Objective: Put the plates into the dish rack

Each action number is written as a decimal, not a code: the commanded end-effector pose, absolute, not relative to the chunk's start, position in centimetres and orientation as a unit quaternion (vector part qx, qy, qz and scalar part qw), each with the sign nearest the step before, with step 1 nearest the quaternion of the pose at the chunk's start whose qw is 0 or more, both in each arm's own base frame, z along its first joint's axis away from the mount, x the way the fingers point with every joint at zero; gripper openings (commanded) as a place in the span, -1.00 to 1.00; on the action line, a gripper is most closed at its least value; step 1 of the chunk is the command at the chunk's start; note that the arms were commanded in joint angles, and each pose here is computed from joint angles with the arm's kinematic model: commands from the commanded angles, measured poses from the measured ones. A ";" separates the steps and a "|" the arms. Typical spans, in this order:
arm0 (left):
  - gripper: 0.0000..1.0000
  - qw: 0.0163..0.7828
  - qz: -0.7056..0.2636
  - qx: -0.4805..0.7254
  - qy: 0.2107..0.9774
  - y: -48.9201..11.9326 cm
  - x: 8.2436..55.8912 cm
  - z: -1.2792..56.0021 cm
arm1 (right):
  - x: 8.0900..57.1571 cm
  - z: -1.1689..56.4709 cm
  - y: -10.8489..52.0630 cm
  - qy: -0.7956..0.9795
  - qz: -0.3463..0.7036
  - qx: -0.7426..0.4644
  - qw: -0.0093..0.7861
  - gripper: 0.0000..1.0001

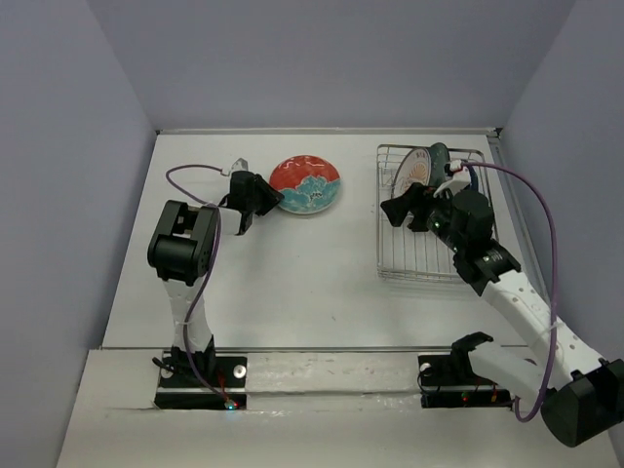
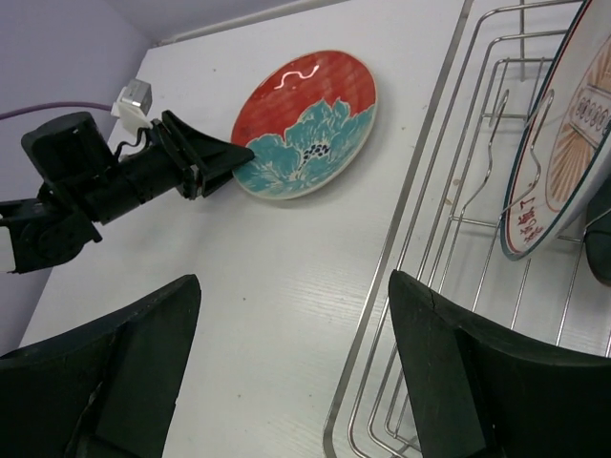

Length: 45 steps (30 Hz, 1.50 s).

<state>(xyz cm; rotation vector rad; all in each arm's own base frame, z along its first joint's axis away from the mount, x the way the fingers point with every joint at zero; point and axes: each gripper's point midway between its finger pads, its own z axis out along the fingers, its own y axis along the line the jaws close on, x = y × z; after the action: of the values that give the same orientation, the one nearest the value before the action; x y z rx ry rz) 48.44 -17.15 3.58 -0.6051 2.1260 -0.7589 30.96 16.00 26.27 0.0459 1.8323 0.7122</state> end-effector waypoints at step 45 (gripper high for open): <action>-0.89 0.503 -0.585 -0.086 0.630 -18.0 28.3 26.9 | 32.7 21.7 28.9 0.788 0.467 -0.138 0.377 0.69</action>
<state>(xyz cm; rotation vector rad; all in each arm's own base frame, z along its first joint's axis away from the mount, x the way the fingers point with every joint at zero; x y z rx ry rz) 30.26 -16.62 18.11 -0.4225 1.7876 -1.2330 32.79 27.04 18.86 -0.2762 2.1350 1.0753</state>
